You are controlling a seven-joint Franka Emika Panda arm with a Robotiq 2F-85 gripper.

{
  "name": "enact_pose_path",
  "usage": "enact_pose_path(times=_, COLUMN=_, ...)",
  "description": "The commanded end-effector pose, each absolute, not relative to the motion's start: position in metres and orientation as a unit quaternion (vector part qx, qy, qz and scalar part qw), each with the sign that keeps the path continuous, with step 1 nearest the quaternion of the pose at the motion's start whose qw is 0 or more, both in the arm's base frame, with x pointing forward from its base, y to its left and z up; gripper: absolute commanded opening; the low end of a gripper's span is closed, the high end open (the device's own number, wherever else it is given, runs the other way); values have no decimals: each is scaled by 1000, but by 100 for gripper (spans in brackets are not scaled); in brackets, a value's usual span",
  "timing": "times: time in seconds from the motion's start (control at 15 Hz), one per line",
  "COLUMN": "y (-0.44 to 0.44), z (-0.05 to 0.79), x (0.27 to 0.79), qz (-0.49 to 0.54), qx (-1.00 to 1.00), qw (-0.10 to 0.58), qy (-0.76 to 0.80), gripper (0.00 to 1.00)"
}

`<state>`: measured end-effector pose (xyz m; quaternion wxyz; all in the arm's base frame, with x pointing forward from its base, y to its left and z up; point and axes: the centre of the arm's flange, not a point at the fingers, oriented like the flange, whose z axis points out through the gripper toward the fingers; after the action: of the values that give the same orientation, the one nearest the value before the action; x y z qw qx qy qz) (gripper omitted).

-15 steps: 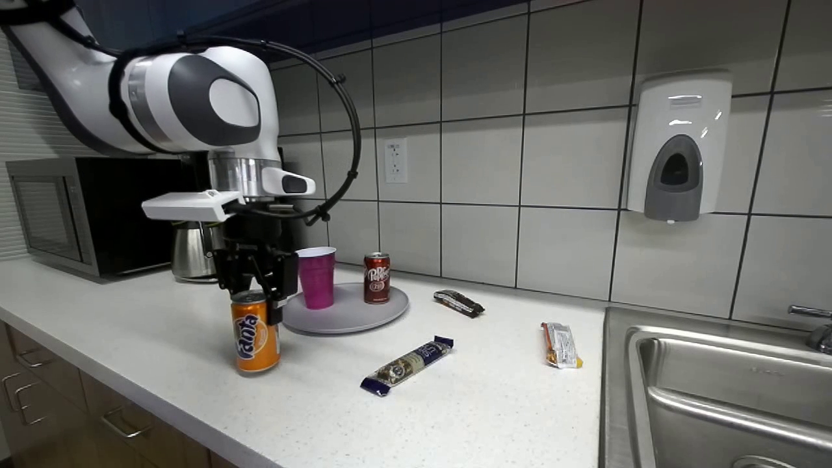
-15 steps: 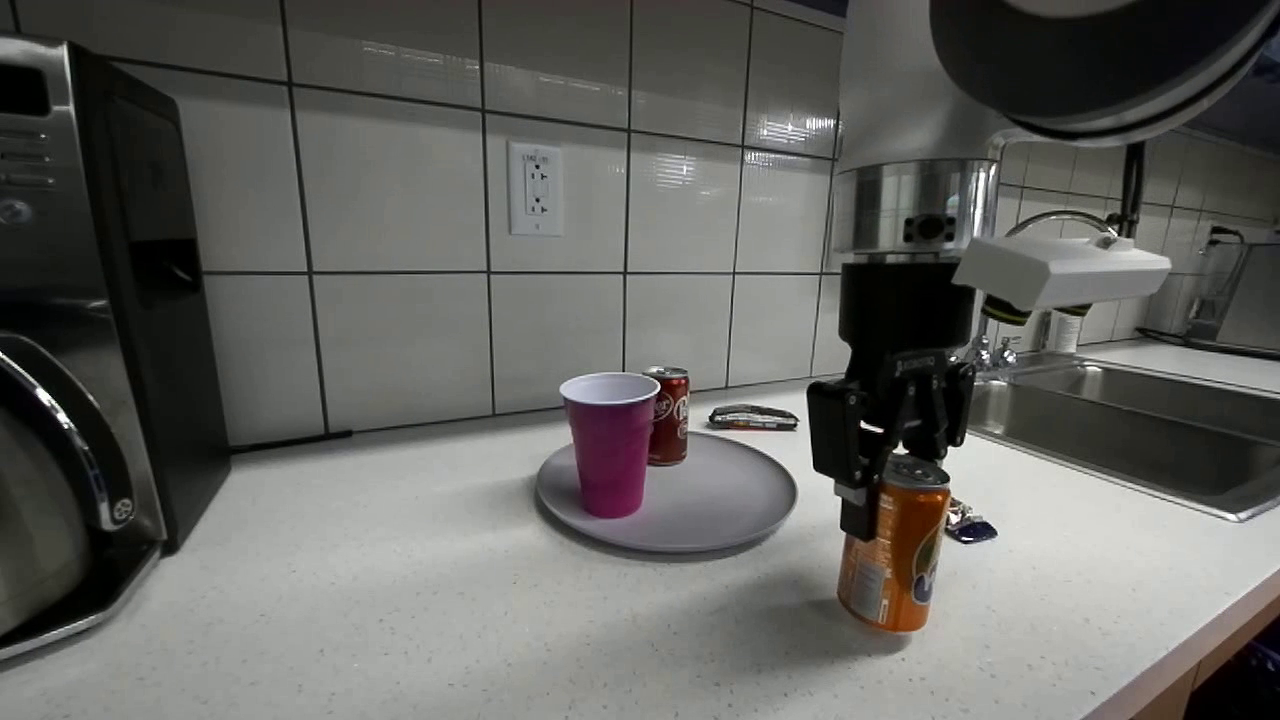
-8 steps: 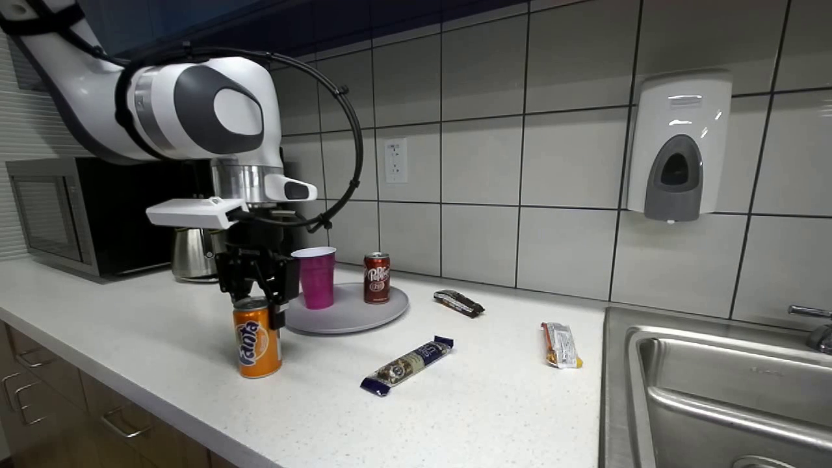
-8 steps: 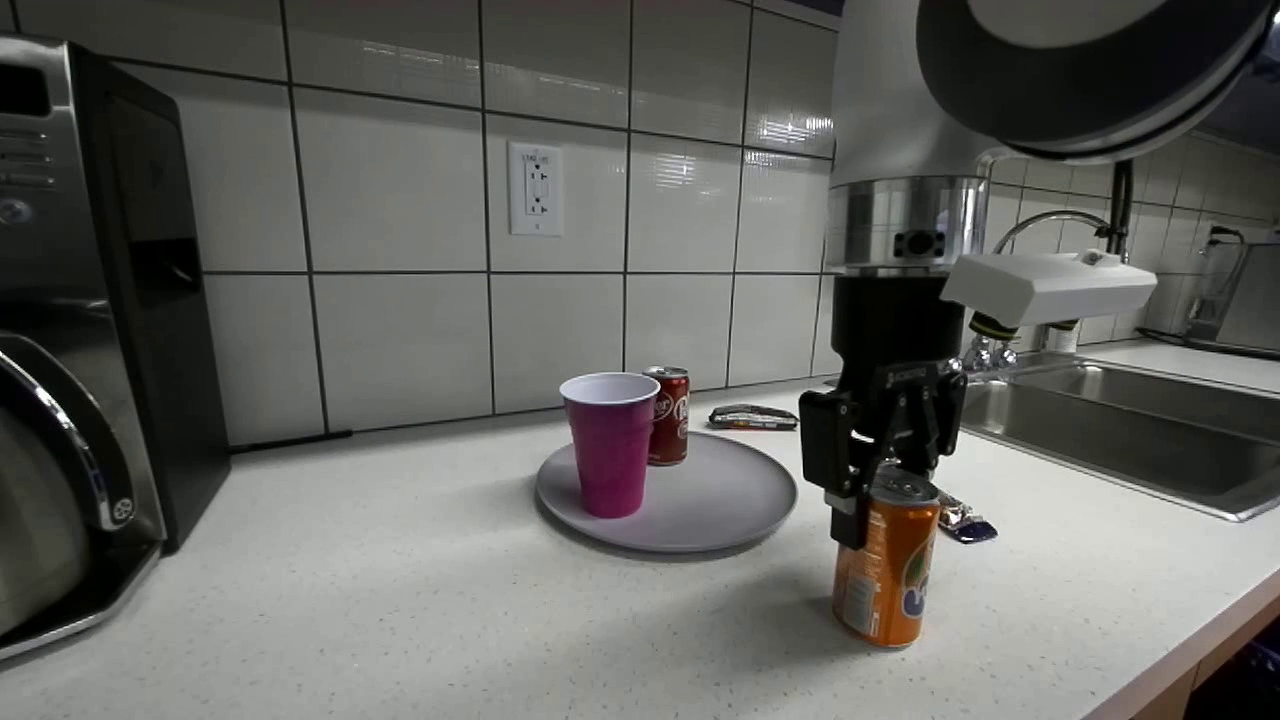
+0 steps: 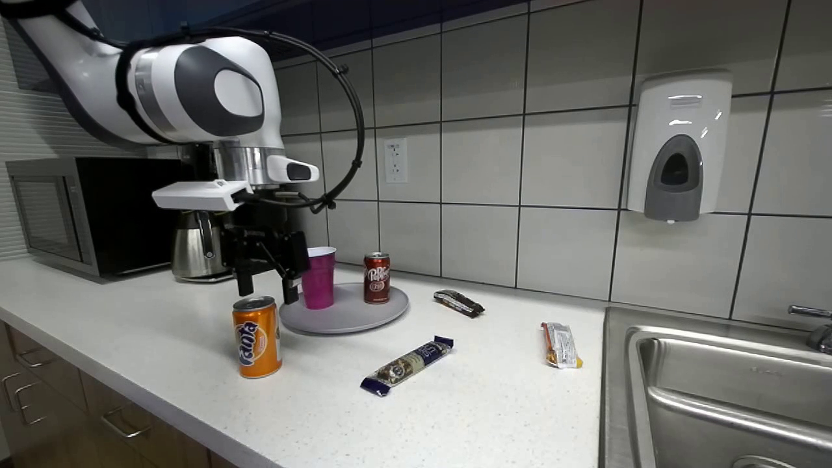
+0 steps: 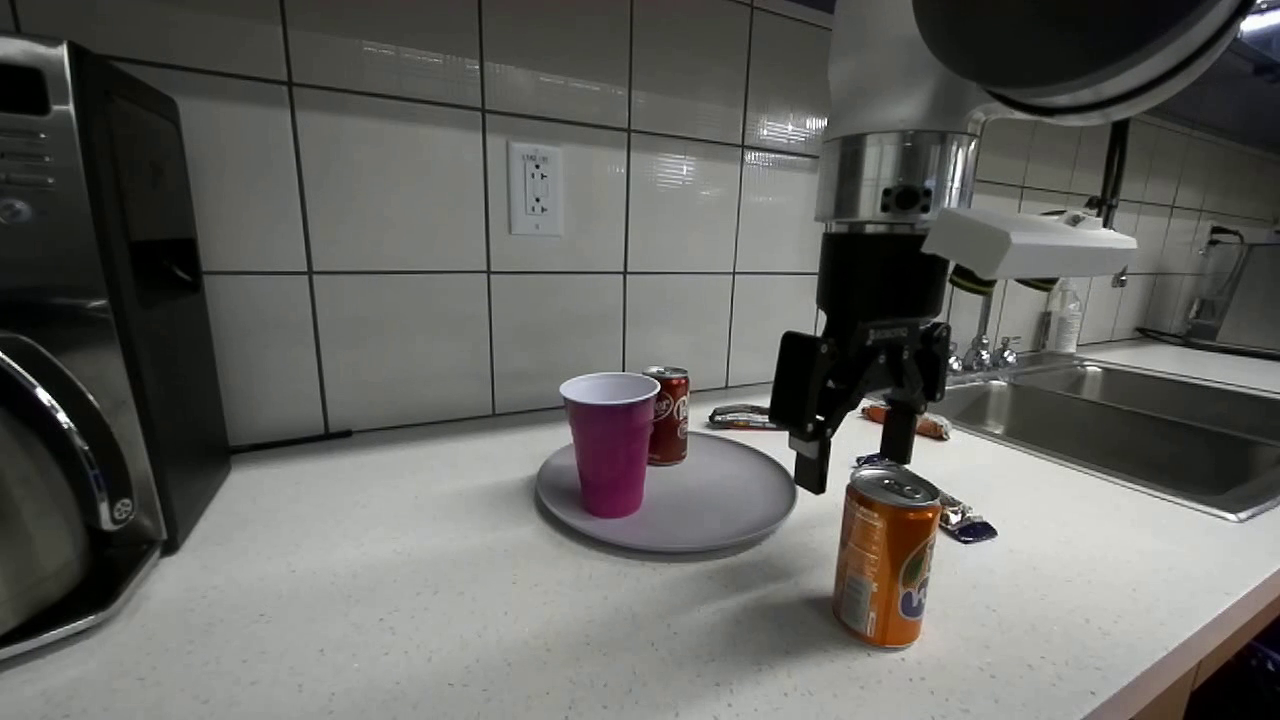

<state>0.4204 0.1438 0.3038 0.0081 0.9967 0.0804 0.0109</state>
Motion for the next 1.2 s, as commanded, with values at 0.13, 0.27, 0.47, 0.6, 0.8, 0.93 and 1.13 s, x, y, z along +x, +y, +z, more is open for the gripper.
enact_pose_path(times=0.13, y=150, z=335, x=433, qz=44, qx=996, qw=11, qy=76, gripper=100)
enact_pose_path(times=0.27, y=154, z=341, x=442, qz=50, qx=996, qw=11, qy=77, gripper=100)
enact_pose_path(times=0.47, y=162, z=348, x=457, qz=60, qx=995, qw=11, qy=78, gripper=100)
enact_pose_path(times=0.6, y=168, z=352, x=467, qz=64, qx=995, qw=12, qy=75, gripper=100)
enact_pose_path(times=0.8, y=178, z=355, x=483, qz=67, qx=996, qw=11, qy=66, gripper=100)
enact_pose_path(times=0.93, y=186, z=356, x=495, qz=69, qx=996, qw=11, qy=56, gripper=100)
enact_pose_path(times=1.13, y=197, z=357, x=512, qz=73, qx=996, qw=14, qy=45, gripper=100)
